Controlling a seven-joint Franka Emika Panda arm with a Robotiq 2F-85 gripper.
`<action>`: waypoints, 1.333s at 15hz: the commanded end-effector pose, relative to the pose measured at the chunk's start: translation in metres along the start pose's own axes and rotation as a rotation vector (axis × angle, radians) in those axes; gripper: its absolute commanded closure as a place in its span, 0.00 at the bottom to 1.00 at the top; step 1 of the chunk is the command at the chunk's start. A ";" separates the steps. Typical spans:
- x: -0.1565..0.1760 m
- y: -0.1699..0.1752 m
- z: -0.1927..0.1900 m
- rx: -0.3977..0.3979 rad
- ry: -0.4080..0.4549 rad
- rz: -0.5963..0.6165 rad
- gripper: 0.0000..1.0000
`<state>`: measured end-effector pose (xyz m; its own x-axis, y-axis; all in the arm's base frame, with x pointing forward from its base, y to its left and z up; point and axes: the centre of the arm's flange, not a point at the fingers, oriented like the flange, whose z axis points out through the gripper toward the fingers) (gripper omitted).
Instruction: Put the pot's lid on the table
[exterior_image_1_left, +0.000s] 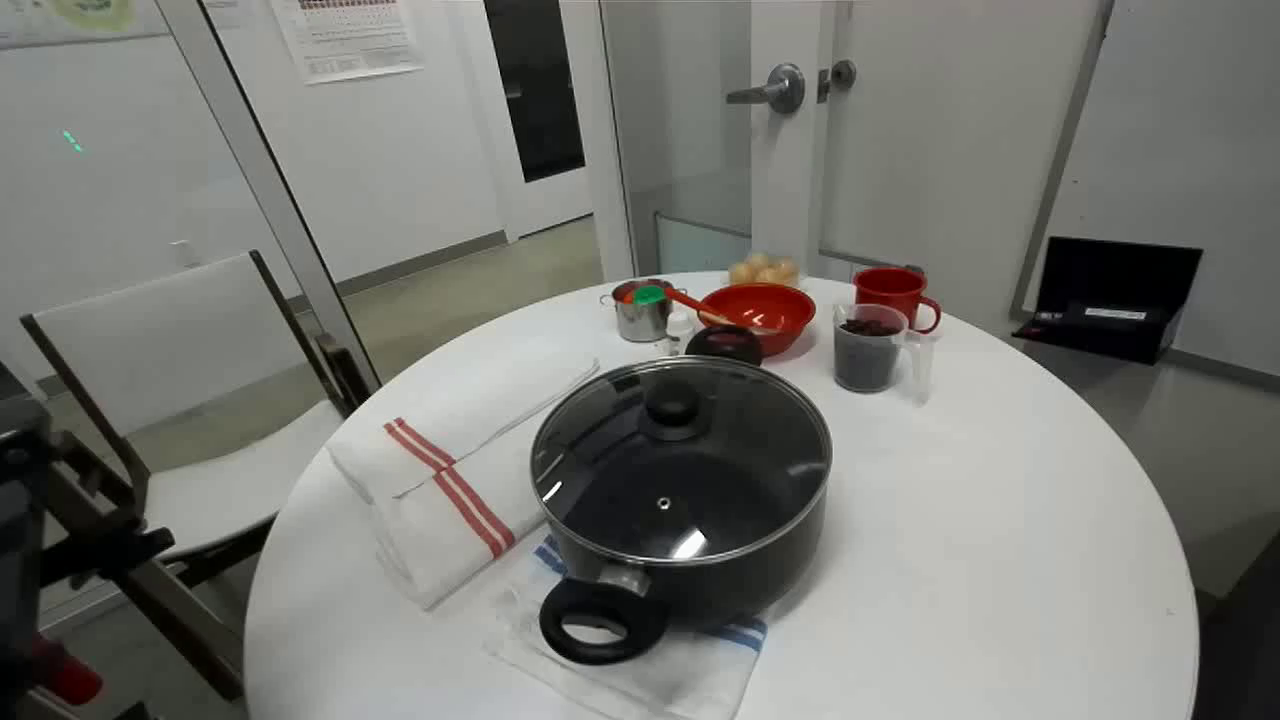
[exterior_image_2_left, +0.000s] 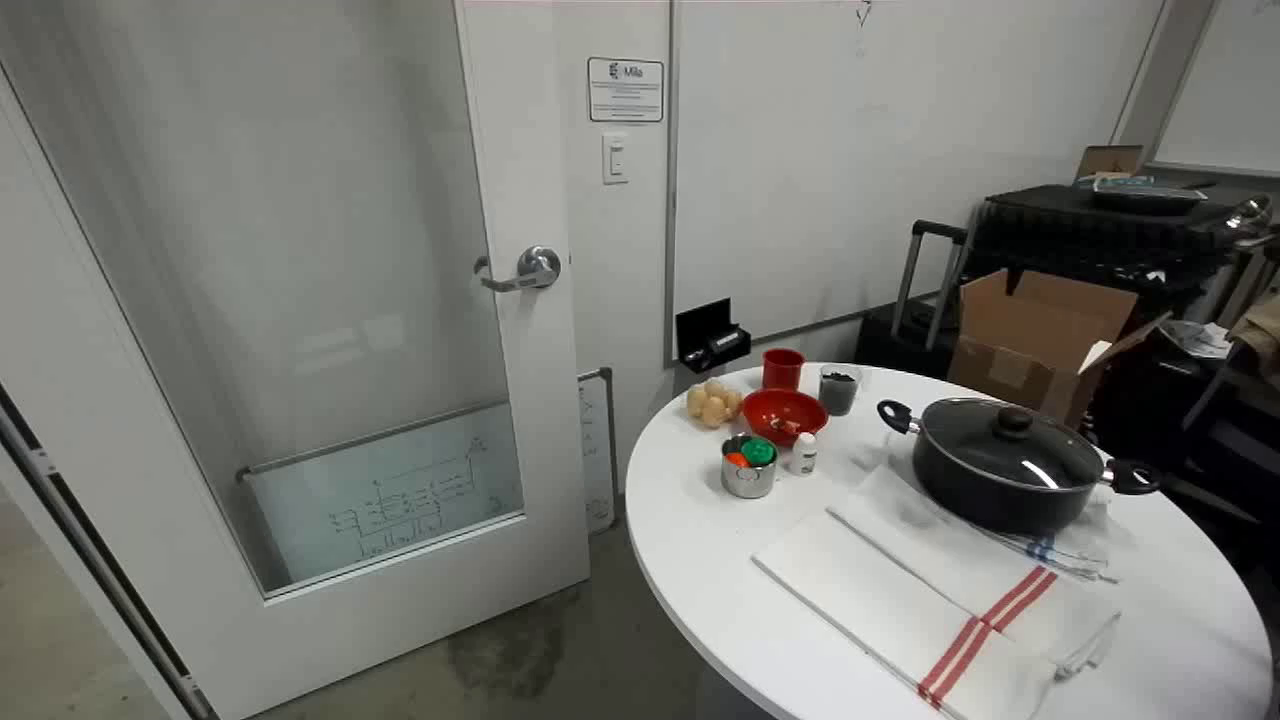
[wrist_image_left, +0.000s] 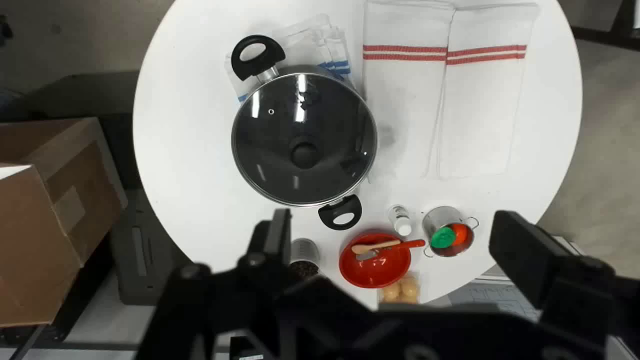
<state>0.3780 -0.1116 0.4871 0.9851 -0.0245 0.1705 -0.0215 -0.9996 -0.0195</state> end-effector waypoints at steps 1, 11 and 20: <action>0.000 0.000 0.000 0.000 0.000 0.000 0.00; 0.010 0.004 0.007 0.003 -0.024 0.002 0.00; 0.080 0.053 0.102 0.029 -0.238 0.054 0.00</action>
<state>0.4280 -0.1444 0.4215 0.9980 -0.0636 0.0004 -0.0635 -0.9973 -0.0381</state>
